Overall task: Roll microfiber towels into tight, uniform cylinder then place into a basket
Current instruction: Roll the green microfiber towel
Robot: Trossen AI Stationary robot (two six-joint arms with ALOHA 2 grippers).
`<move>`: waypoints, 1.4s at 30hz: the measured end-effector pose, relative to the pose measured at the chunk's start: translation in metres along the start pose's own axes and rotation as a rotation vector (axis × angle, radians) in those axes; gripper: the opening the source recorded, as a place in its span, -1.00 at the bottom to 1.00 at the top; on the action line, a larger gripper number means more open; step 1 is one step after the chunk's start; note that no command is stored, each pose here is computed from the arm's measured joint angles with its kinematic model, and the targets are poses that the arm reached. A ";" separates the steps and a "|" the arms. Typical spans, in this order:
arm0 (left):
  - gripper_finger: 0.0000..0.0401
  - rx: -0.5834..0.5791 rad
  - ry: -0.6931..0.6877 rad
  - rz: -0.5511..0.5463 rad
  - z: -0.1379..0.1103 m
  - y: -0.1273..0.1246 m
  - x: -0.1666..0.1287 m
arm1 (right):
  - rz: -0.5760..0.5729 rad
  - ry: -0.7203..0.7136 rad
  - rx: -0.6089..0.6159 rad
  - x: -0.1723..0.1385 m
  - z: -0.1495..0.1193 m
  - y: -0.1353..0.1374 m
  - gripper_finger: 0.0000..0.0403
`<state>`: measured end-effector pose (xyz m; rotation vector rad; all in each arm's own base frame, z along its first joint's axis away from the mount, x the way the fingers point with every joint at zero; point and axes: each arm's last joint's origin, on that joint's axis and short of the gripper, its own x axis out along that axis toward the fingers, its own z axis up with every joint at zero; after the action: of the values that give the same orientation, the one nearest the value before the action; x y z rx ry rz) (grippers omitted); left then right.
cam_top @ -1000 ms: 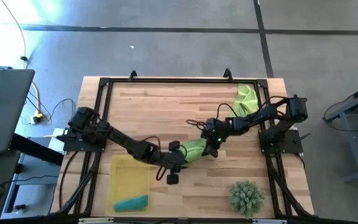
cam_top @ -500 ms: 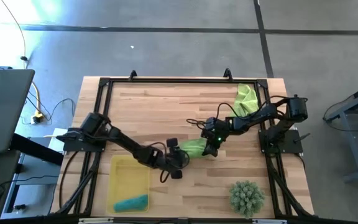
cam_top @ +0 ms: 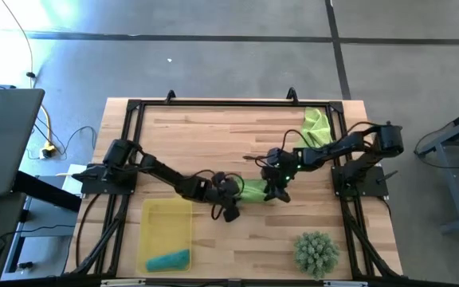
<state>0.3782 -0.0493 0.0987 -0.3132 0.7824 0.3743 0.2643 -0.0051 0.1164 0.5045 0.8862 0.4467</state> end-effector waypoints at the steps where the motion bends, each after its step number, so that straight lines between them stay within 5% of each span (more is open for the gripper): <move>1: -0.60 -0.023 0.015 -0.012 0.000 0.002 0.001 | 0.002 -0.014 -0.056 -0.005 0.002 0.003 -0.41; 4: -0.68 -0.122 0.062 -0.036 0.002 0.007 0.003 | -0.024 -0.028 -0.227 -0.019 0.005 0.014 -0.29; 12: -0.74 -0.284 0.097 -0.057 0.008 0.019 0.006 | -0.314 -0.036 -0.643 -0.036 0.005 0.055 -0.29; 17: -0.74 -0.319 0.093 -0.067 0.011 0.024 0.008 | -0.364 -0.045 -0.757 -0.018 0.001 0.076 -0.31; 26: -0.74 -0.325 0.078 -0.073 0.012 0.024 0.009 | -0.564 0.087 -0.788 0.017 -0.013 0.062 -0.31; 32: -0.74 -0.327 0.074 -0.081 0.012 0.024 0.009 | -0.638 0.162 -0.771 0.031 -0.021 0.048 -0.10; 37: -0.74 -0.277 0.054 -0.107 0.014 0.021 0.008 | -0.653 0.169 -0.580 0.037 -0.026 0.039 -0.01; 42: -0.59 -0.157 0.004 -0.047 0.018 0.019 -0.001 | -0.639 0.144 -0.420 0.036 -0.027 0.038 -0.21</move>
<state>0.3803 -0.0252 0.1088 -0.4785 0.7499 0.3912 0.2562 0.0517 0.1016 -0.2053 1.0030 0.0724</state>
